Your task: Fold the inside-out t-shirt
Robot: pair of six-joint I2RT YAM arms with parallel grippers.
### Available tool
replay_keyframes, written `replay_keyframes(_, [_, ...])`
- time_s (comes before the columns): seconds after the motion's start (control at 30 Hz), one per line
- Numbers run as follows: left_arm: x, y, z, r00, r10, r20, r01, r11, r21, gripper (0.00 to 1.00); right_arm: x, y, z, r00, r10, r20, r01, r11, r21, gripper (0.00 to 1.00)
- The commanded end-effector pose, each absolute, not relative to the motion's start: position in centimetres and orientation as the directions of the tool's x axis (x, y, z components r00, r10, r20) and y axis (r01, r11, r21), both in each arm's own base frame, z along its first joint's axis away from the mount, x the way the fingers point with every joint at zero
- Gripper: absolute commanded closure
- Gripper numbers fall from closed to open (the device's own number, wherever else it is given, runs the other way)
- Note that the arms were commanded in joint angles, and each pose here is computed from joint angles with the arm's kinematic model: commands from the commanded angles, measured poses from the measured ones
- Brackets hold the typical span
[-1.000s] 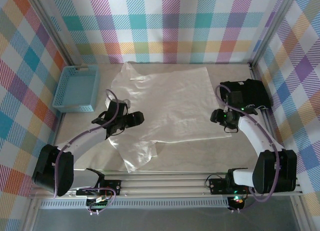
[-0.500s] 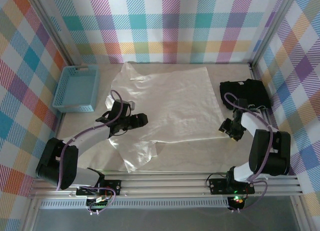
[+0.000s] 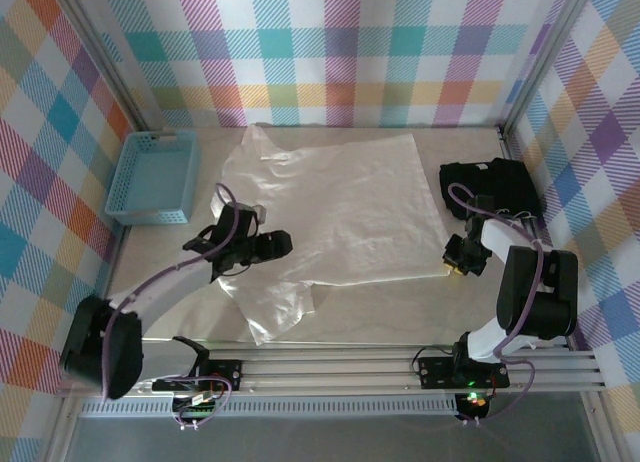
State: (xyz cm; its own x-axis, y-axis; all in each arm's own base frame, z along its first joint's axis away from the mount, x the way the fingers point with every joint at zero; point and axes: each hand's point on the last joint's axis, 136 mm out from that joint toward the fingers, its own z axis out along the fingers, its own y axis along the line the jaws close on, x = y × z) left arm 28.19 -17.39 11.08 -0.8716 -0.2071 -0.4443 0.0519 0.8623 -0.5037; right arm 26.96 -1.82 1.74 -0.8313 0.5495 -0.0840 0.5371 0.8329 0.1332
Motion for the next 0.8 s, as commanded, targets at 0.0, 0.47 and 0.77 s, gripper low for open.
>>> replay_keyframes(0.0, [22.7,-14.5,9.4,-0.908,-0.219,-0.357,-0.063,0.914,-0.400,0.30,27.8,-1.6,3.2,-0.833,0.538,-0.132,0.513,0.838,0.185,0.90])
replay_keyframes(0.47, [9.0,-11.9,4.4,-0.969,-0.228,-0.096,-0.202,0.953,-0.228,0.44,29.2,0.1,5.6,-0.832,0.514,-0.209,0.438,0.840,0.320,0.94])
replay_keyframes(0.77, [9.4,-14.1,2.8,-0.989,-0.138,-0.060,-0.120,0.964,-0.239,0.54,29.3,0.6,6.3,-0.832,0.508,-0.223,0.418,0.838,0.351,0.95])
